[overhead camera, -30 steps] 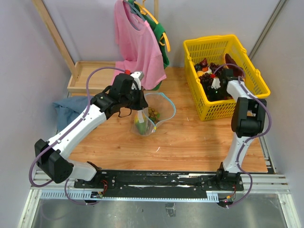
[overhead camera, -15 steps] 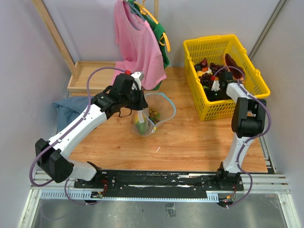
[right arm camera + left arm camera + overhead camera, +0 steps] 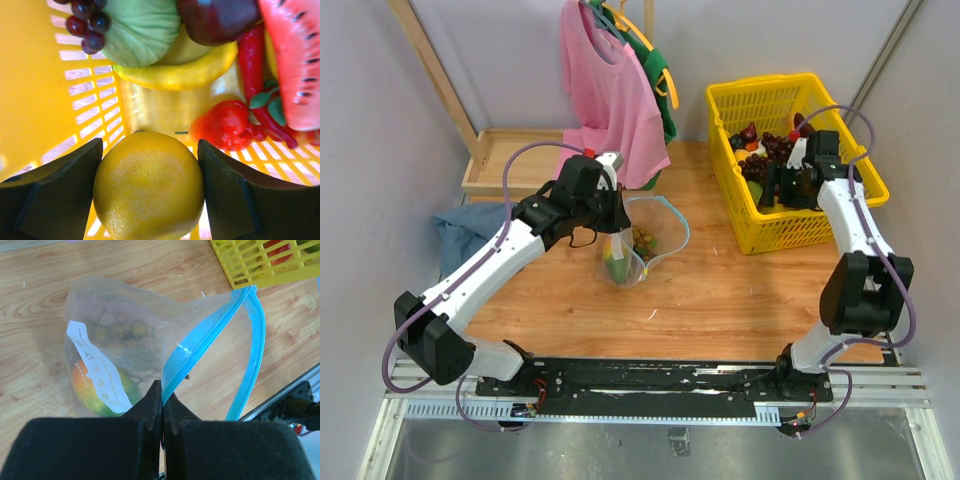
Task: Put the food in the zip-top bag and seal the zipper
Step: Pick up the fake fruit from the bin, then place the fake fruit in the zipper food storage bag.
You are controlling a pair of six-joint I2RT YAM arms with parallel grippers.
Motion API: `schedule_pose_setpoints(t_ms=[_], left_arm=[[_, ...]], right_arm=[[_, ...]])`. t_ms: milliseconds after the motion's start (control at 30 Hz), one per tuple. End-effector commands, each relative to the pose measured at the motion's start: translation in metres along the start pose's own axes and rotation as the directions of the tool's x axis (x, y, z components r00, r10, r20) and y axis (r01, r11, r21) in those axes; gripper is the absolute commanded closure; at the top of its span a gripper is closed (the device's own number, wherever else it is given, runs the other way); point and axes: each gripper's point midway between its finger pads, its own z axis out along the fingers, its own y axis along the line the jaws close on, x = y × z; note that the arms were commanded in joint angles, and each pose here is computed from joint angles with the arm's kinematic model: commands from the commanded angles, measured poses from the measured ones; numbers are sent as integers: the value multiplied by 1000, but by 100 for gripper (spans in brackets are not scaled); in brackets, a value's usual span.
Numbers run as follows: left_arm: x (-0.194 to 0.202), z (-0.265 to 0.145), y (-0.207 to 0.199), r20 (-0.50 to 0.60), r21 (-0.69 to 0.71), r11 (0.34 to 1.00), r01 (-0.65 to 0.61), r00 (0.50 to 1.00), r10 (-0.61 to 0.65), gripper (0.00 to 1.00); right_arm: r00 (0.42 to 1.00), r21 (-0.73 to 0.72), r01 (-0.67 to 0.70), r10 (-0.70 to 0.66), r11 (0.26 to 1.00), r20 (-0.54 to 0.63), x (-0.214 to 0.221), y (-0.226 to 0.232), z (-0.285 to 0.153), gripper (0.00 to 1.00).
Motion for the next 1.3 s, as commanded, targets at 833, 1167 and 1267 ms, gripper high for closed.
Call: schedule_pose_setpoints(t_ms=[833,1167,1267], left_arm=[[-14,-14,-17,28,76,997,24,999,-26,100],[-13,-11,-21,22,93,995,48,998,-51,100],[-12,-11,-22,19,102,993,52,998,-54,100]], right_arm=[[737,-342,438,-115,831,666,-46,254,-182,59],[810,-538,507,-160,673,563,15,344,-137,58],[826,-546,498,-176,673,536,28,350,-118,58]])
